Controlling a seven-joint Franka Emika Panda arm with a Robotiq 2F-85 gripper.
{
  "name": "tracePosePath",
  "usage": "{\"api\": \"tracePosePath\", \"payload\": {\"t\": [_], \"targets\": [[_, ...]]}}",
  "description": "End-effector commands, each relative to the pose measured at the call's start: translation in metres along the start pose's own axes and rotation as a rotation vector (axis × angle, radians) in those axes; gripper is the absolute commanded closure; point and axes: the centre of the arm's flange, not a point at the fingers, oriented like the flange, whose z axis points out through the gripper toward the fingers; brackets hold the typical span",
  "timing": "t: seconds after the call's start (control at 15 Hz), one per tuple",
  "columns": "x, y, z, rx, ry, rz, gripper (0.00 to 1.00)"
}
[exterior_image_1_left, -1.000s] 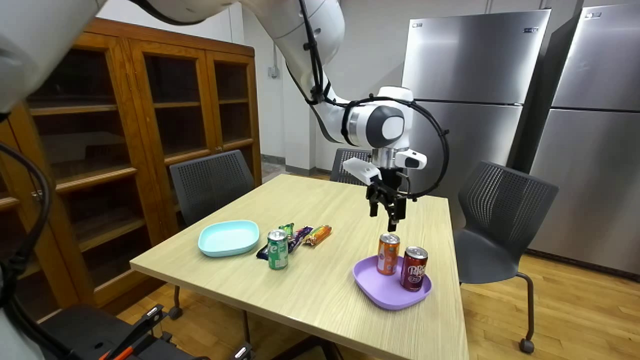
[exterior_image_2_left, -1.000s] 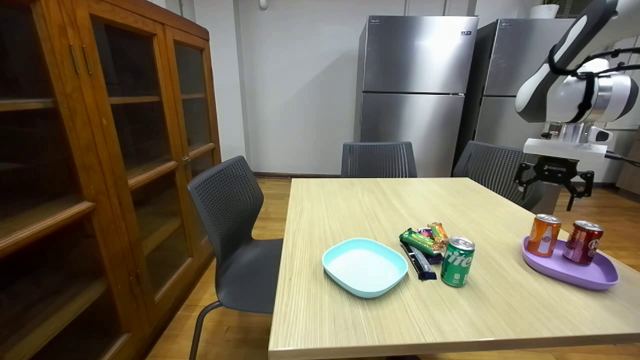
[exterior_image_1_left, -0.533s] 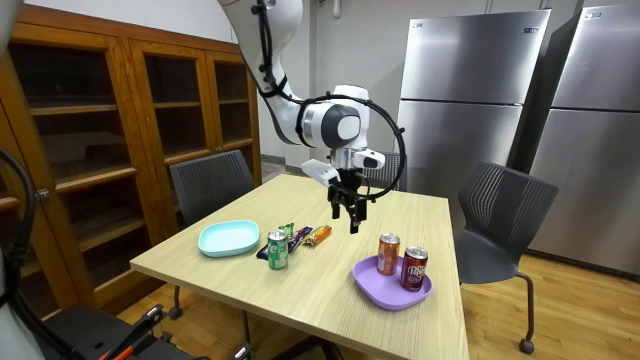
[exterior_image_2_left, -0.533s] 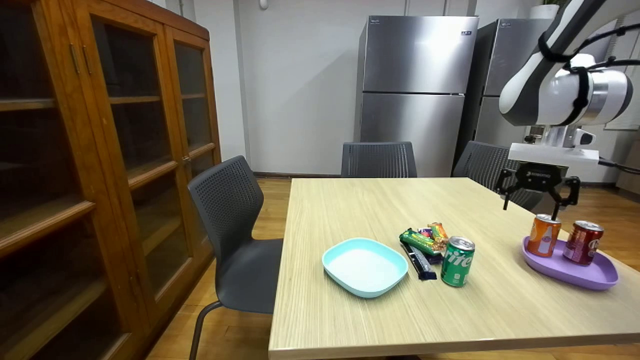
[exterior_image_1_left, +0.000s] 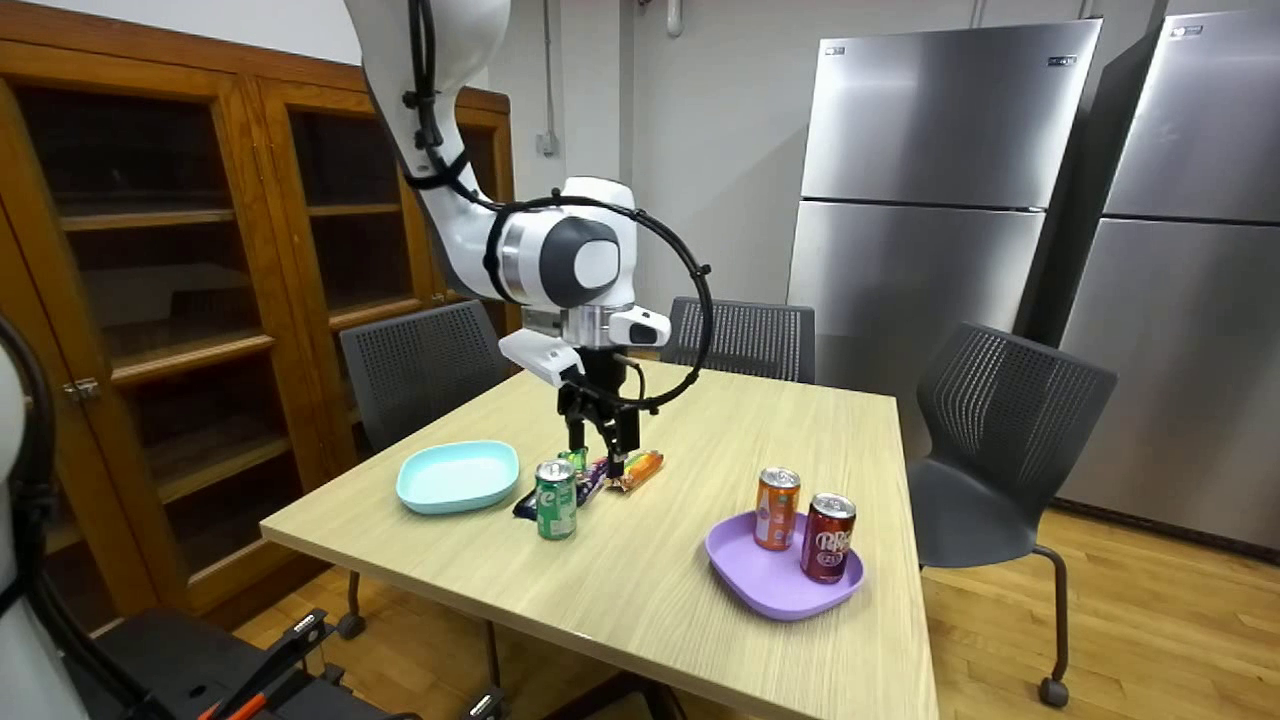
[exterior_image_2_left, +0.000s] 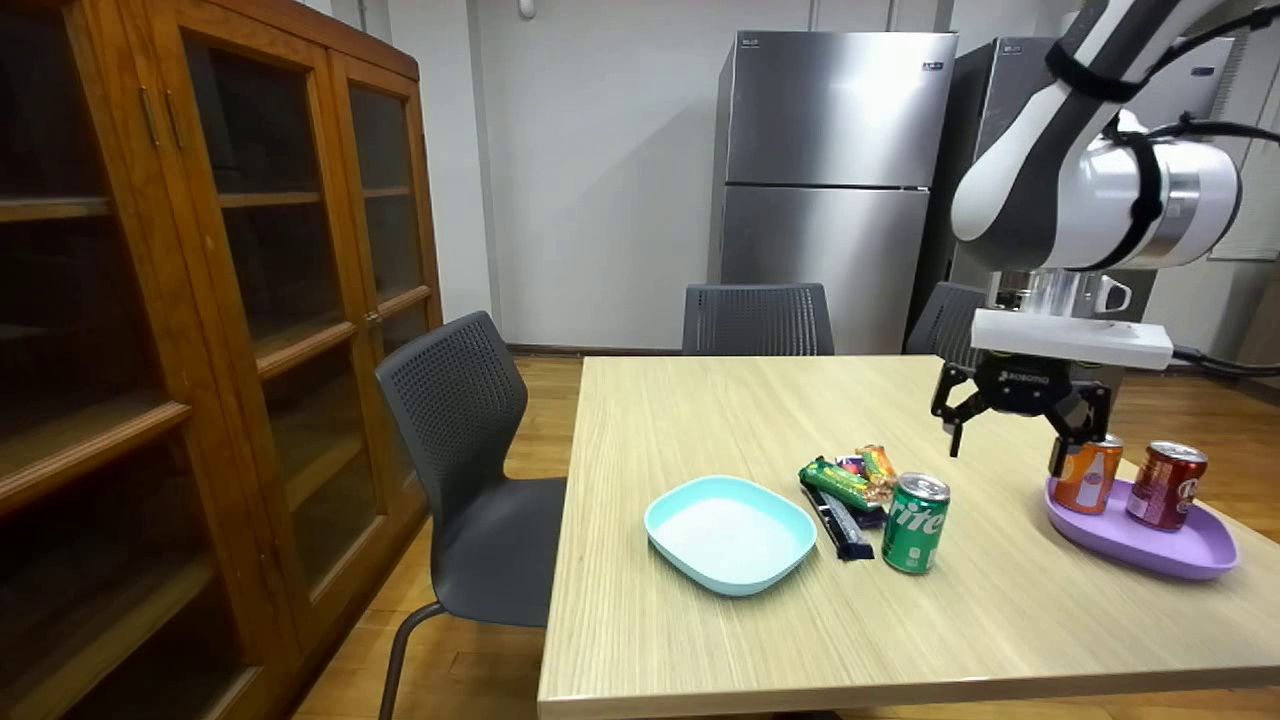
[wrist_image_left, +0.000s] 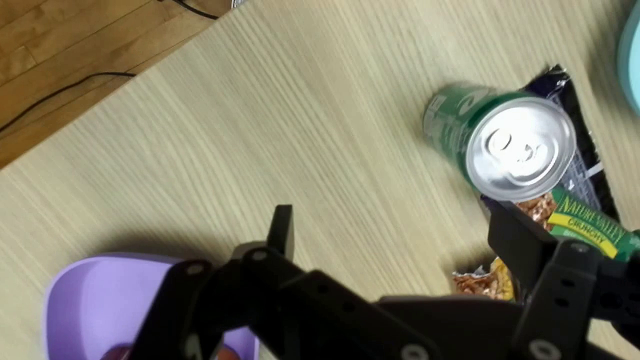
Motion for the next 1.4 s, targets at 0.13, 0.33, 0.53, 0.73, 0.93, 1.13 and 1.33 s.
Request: {"api": "tracePosePath", "payload": {"t": [0.13,0.33,0.53,0.73,0.93,1.13,1.33], "targets": [[-0.047,-0.021,-0.010,0.030,0.001,-0.139,0.00],[-0.055,-0.033,-0.005,0.039,-0.008,-0.195,0.00],[-0.056,-0.042,0.002,0.039,-0.017,-0.242,0.00],[-0.054,-0.050,0.009,0.033,-0.016,-0.281,0.00],[-0.050,-0.053,0.017,0.029,-0.013,-0.302,0.00],[-0.043,-0.055,0.025,0.030,-0.018,-0.317,0.00],[-0.036,-0.059,0.031,0.027,-0.014,-0.335,0.00]]}}
